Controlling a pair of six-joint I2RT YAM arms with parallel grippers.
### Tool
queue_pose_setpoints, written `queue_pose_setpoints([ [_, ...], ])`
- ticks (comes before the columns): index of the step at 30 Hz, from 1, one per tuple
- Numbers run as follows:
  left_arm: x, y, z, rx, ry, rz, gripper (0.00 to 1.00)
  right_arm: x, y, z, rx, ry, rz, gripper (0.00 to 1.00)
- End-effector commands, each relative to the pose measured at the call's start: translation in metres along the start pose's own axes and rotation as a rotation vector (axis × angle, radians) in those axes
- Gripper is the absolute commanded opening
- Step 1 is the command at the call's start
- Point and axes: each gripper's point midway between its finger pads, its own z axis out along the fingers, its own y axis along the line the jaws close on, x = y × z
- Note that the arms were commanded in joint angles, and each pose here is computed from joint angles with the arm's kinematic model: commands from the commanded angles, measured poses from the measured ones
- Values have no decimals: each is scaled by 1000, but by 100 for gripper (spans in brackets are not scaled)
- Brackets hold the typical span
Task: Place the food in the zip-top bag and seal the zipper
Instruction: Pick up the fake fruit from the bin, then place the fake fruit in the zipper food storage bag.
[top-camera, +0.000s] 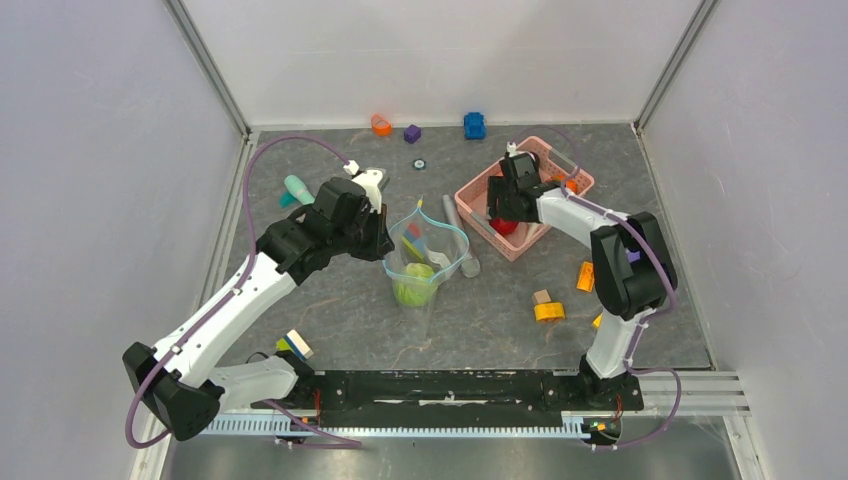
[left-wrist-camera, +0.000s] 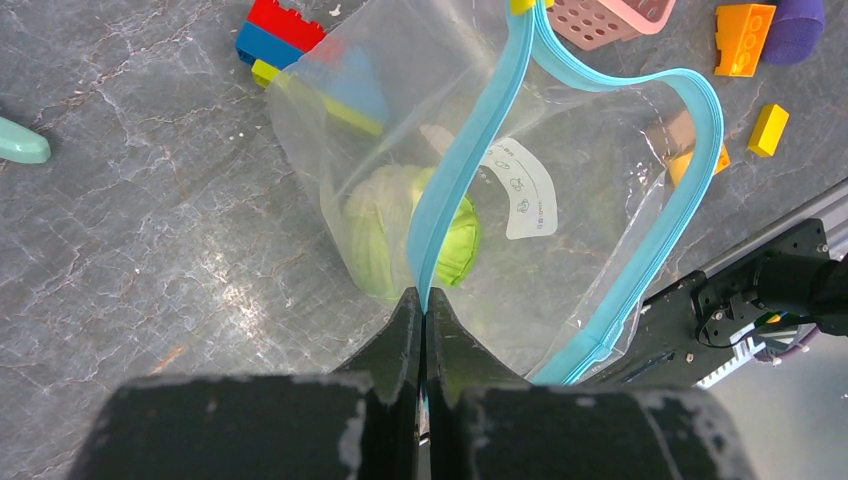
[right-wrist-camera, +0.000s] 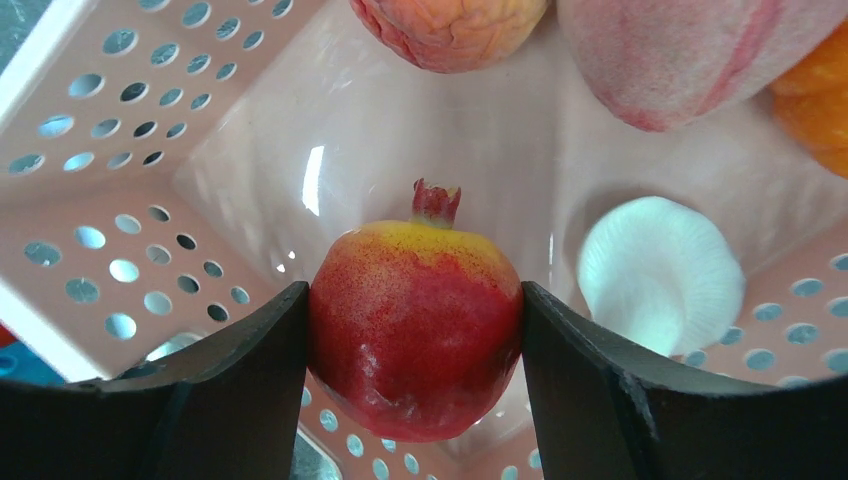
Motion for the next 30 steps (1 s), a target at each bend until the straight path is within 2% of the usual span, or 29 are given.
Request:
queue_pose_setpoints([
  [1, -11, -4, -6, 32, -57, 22, 2, -41, 1, -38, -29, -163, -62, 39],
  [3, -11, -4, -6, 35, -60, 21, 2, -50, 5, -54, -75, -213, -119, 35],
  [8, -11, -5, -6, 36, -60, 21, 2, -65, 27, -102, -253, -360, -219, 35],
  [14, -11, -5, -6, 39, -68, 14, 2, -76, 84, -205, -690, -657, -363, 32],
  [17, -10, -5, -6, 40, -65, 12, 2, -68, 106, -252, -864, -758, -419, 31],
  [26, -10, -6, -6, 42, -66, 7, 2, -12, 188, -322, -1199, -773, -728, 33],
  [30, -11, -7, -7, 48, -68, 4, 2, 0, 200, -315, -1171, -762, -817, 38],
])
